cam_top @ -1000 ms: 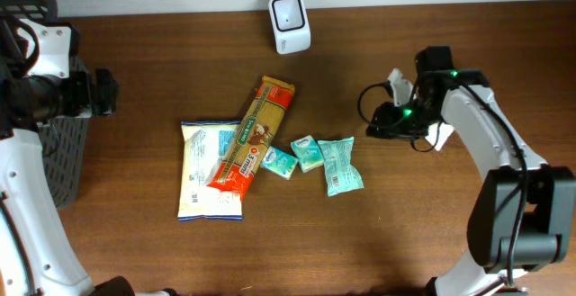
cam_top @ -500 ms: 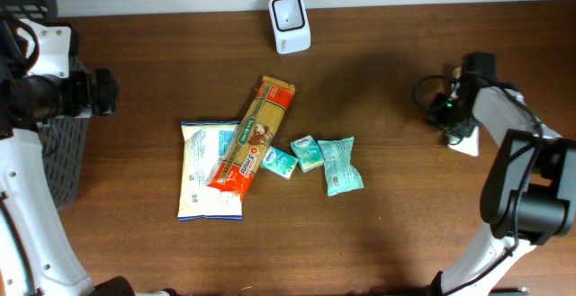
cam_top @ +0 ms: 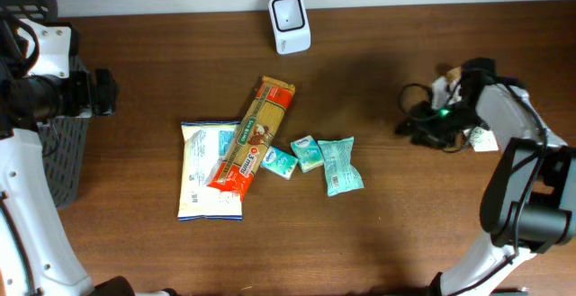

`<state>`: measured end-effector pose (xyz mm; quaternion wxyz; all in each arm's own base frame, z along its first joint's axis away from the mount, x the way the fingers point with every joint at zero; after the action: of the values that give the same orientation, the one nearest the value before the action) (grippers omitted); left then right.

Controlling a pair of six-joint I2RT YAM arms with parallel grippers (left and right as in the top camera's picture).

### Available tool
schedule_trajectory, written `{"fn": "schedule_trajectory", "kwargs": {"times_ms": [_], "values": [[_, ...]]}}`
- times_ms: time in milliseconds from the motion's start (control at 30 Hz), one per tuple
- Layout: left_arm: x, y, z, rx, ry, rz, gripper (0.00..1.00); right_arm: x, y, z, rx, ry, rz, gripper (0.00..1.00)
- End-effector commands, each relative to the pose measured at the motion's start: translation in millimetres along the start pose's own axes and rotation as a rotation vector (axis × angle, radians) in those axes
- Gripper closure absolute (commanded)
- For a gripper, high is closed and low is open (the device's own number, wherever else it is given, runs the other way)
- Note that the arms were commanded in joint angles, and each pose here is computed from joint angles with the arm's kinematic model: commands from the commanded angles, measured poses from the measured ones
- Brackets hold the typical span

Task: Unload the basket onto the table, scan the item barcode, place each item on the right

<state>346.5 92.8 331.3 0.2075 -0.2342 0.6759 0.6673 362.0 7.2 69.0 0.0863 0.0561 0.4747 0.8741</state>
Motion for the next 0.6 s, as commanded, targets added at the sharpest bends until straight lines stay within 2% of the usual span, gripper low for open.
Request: {"fn": "schedule_trajectory", "kwargs": {"times_ms": [0,100,167,267,400,500,567], "values": [[-0.2,0.4,0.0,0.008,-0.008,-0.002,0.01,27.1,-13.2,52.6,-0.124,0.218,0.091,0.48],[-0.1,0.3,0.0,0.008,-0.008,-0.002,0.01,56.0,-47.8,61.0,-0.063,0.309,0.185,0.46],[-0.1,0.4,0.0,0.008,-0.008,-0.002,0.01,64.4,-68.1,67.5,-0.086,0.358,0.185,0.45],[-0.1,0.3,-0.1,0.008,-0.009,-0.002,0.01,63.2,-83.1,75.3,-0.094,0.411,0.155,0.41],[0.0,0.3,0.0,0.008,-0.008,-0.001,0.01,50.7,-97.4,76.6,-0.062,0.426,0.106,0.43],[-0.2,0.4,0.0,0.008,-0.008,-0.002,0.01,52.4,-107.6,70.6,-0.058,0.415,0.130,0.79],[-0.2,0.4,0.0,0.008,-0.008,-0.002,0.01,53.6,-111.2,67.7,-0.056,0.407,0.141,0.91]]}}
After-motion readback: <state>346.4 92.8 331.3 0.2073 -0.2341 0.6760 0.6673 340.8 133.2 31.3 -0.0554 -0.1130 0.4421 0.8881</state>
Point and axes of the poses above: each gripper's point midway between its finger pads, its own y axis back along the fingers, its own z axis along the line the jaws close on, x = y × z, the point moved 2 cm from there along y, back along the fingers, and after that the axes turned 3 degrees about y, right-handed, at the moved point
